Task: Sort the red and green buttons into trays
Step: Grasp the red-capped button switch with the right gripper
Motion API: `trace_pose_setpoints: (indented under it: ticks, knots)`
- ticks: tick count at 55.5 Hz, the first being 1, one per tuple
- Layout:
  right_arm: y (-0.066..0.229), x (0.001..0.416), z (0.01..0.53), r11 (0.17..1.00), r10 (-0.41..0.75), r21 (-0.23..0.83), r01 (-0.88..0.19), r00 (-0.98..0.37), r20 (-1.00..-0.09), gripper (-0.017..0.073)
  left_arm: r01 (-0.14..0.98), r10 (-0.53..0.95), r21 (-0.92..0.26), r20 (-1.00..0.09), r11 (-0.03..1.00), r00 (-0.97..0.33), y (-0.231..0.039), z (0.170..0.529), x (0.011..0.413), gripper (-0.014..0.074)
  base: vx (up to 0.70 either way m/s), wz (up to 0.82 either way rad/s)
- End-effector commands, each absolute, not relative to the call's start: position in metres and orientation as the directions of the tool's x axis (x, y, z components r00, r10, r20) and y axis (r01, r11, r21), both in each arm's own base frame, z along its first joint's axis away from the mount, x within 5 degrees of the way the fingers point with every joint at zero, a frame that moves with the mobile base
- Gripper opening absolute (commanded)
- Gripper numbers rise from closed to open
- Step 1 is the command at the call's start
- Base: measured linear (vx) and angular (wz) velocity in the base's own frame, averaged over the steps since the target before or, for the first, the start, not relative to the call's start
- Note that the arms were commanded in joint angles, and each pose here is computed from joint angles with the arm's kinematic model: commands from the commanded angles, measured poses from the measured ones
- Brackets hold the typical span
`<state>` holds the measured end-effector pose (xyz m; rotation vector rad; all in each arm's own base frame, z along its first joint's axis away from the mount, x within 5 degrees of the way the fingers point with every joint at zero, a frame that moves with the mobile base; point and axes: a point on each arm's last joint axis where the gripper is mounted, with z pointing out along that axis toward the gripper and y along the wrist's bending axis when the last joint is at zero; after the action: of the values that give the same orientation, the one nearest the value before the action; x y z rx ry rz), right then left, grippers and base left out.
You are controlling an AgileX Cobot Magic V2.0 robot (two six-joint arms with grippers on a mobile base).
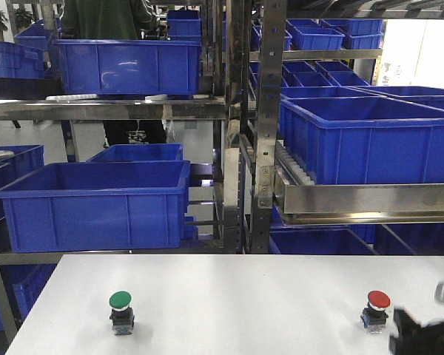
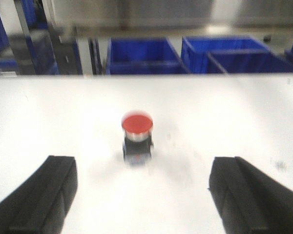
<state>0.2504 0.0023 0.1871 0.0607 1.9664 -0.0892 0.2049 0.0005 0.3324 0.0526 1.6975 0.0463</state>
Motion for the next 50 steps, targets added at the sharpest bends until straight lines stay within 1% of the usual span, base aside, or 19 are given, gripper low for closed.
trace_pose_setpoints:
  ticks: [1, 6, 11, 15, 25, 34, 42, 50]
  knots:
    - [0.000, 0.257, 0.185, 0.994, 0.015, -0.011, 0.108, -0.236, -0.972, 0.0596, 0.009, 0.046, 0.046, -0.999, 0.999, 0.017, -0.001, 0.356, 0.205, 0.0531, 0.00, 0.00]
    - [0.003, 0.263, 0.169, 0.996, 0.042, 0.025, 0.088, -0.197, -0.980, 0.0594, 0.009, 0.046, 0.046, -0.999, 0.999, 0.025, -0.001, 0.356, 0.205, 0.0531, 0.00, 0.00]
    - [0.005, 0.277, 0.149, 0.996, 0.066, 0.050, 0.076, -0.225, -0.972, 0.0594, 0.009, 0.046, 0.046, -0.999, 0.999, 0.029, -0.001, 0.357, 0.205, 0.0531, 0.00, 0.00]
    - [0.006, 0.290, 0.136, 0.996, 0.061, 0.044, 0.077, -0.229, -0.972, 0.0594, 0.009, 0.046, 0.046, -0.999, 0.999, 0.029, -0.001, 0.357, 0.205, 0.0531, 0.00, 0.00]
    - [0.007, 0.324, 0.113, 0.996, 0.051, 0.037, 0.083, -0.176, -0.983, 0.0594, 0.008, 0.046, 0.046, -0.999, 0.999, 0.029, -0.001, 0.357, 0.205, 0.0531, 0.00, 0.00]
    - [0.004, 0.353, 0.092, 0.990, 0.069, 0.049, 0.130, -0.162, -0.984, 0.0594, 0.008, 0.051, 0.052, -0.998, 0.999, 0.030, -0.001, 0.357, 0.205, 0.0531, 0.00, 0.00]
    - [0.006, 0.373, 0.081, 0.992, 0.065, 0.048, 0.119, -0.142, -0.988, 0.0594, 0.008, 0.051, 0.052, -0.998, 0.999, 0.031, -0.001, 0.357, 0.205, 0.0531, 0.00, 0.00]
    - [0.003, 0.391, 0.072, 0.989, 0.074, 0.057, 0.139, -0.123, -0.990, 0.0594, 0.008, 0.051, 0.052, -0.998, 0.999, 0.038, -0.001, 0.358, 0.205, 0.0531, 0.00, 0.00]
